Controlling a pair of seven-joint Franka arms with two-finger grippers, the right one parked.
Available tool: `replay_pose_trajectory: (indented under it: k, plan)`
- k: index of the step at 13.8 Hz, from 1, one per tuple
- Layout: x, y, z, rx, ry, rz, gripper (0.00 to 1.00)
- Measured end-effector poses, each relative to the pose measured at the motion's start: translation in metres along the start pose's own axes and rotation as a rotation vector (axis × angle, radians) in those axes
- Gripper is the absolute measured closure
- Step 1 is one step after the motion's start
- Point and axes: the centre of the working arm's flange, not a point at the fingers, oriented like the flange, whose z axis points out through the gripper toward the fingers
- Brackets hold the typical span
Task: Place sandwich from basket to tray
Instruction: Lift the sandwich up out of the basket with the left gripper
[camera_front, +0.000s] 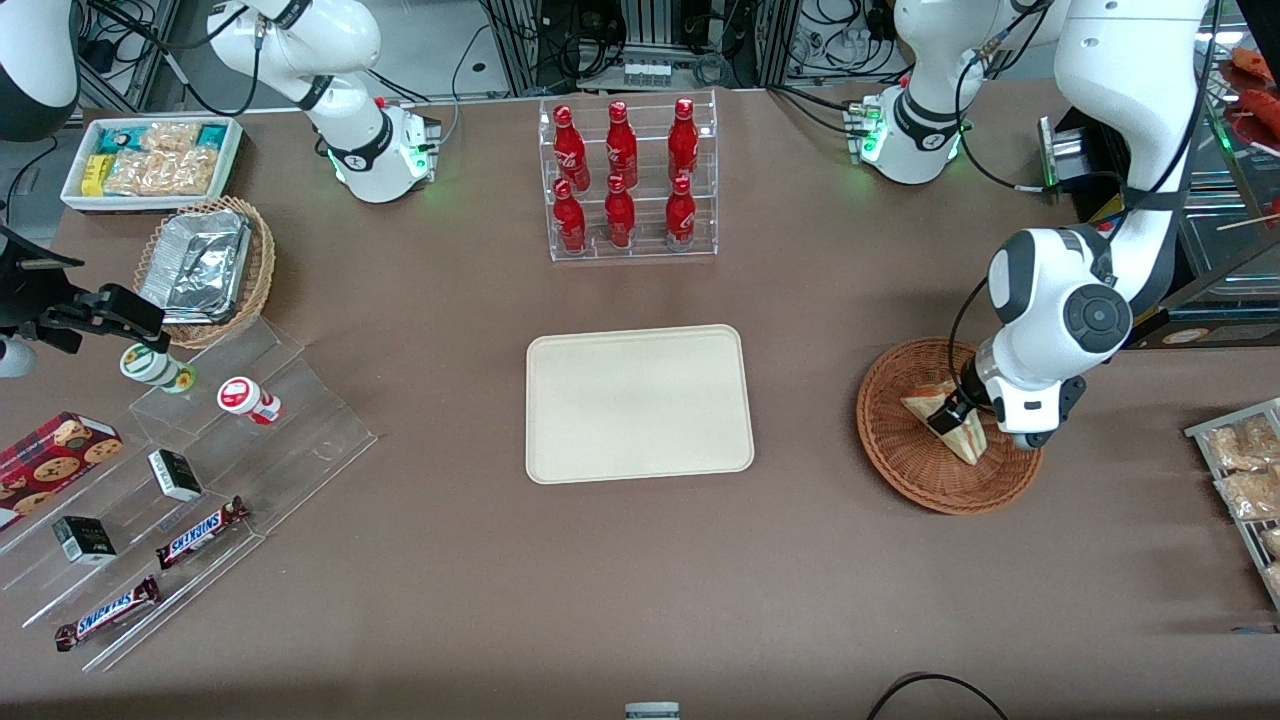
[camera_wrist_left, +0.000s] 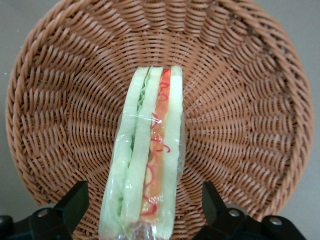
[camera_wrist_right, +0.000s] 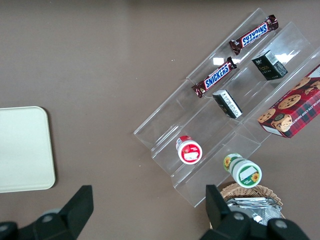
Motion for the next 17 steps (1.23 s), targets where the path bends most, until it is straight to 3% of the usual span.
replay_pose_trajectory:
  k: [3, 4, 5, 10, 17]
  plan:
    - [0.0, 0.0, 0.007, 0.01, -0.009, -0.001, 0.0]
    - [0.0, -0.001, 0.01, 0.013, -0.011, -0.002, 0.07]
    - [0.0, -0.001, 0.011, 0.014, -0.014, -0.004, 0.07]
    - [0.0, -0.001, 0.009, 0.037, -0.033, -0.006, 0.58]
    - [-0.007, 0.034, -0.072, 0.135, -0.115, 0.052, 0.84]
